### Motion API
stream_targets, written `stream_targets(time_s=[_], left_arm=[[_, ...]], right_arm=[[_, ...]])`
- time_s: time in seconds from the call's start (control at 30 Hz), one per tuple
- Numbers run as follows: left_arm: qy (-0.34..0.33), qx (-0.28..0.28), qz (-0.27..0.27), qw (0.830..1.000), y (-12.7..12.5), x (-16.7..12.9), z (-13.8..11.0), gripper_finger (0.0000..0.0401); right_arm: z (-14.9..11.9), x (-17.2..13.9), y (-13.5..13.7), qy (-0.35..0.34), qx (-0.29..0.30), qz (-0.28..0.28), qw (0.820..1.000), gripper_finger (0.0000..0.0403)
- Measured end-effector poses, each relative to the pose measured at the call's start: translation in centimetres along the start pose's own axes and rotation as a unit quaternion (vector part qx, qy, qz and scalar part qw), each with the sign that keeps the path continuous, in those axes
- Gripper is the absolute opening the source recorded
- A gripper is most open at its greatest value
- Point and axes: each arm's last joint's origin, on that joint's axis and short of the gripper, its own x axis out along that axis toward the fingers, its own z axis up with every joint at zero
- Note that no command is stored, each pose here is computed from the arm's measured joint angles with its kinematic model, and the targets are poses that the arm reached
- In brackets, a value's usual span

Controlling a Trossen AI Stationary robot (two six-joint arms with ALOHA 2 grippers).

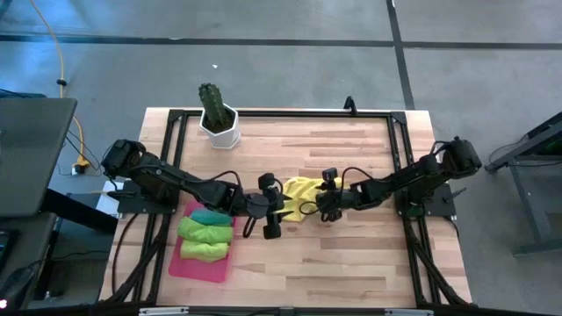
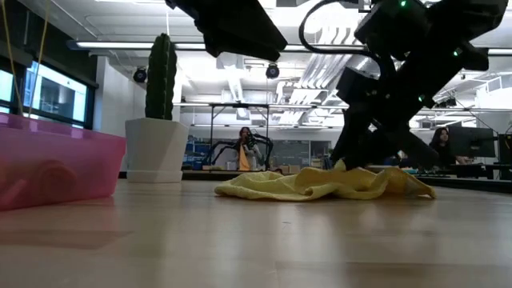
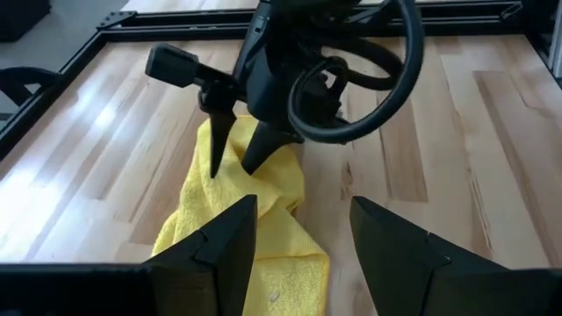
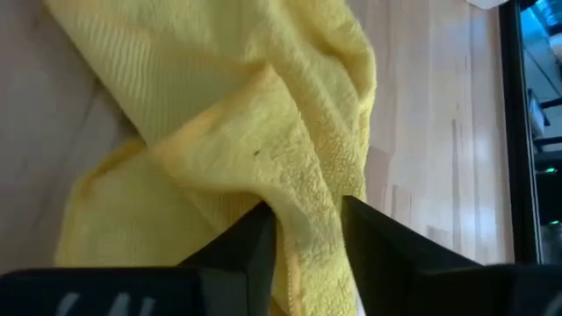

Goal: Roll microfiber towels into tight, uniform cylinder then place into a basket
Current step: Roll the yellow towel

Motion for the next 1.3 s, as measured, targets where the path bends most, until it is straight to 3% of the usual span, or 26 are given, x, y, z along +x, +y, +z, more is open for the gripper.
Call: stream_targets(time_s=[0.27,0.47,0.63,0.93,1.3], left_arm=[[-0.001,0.008,0.008,1.0,0.0,0.0,0.0,0.0172],[0.002,0.012,0.017,1.0,0.1,0.0,-0.1,0.0172],[0.014,0.021,0.023,0.999,0.3,0.1,-0.3,0.0172],[-0.021,0.025,0.055,0.998,0.7,0.1,0.4,0.0172],[-0.043,-0.017,0.046,0.998,0.3,0.0,0.8,0.0172]], right_arm=[[0.6,-0.2,-0.2,-0.01,0.027,0.019,0.999,0.0008],[1.1,-0.6,-0.6,-0.005,0.087,0.024,0.996,0.0002],[3.5,-3.0,-2.9,-0.004,0.16,0.024,0.987,0.0001],[8.0,-7.0,-6.2,-0.007,0.306,0.081,0.949,0.0],[9.2,-7.9,-7.1,-0.025,0.369,0.071,0.927,0.0]])
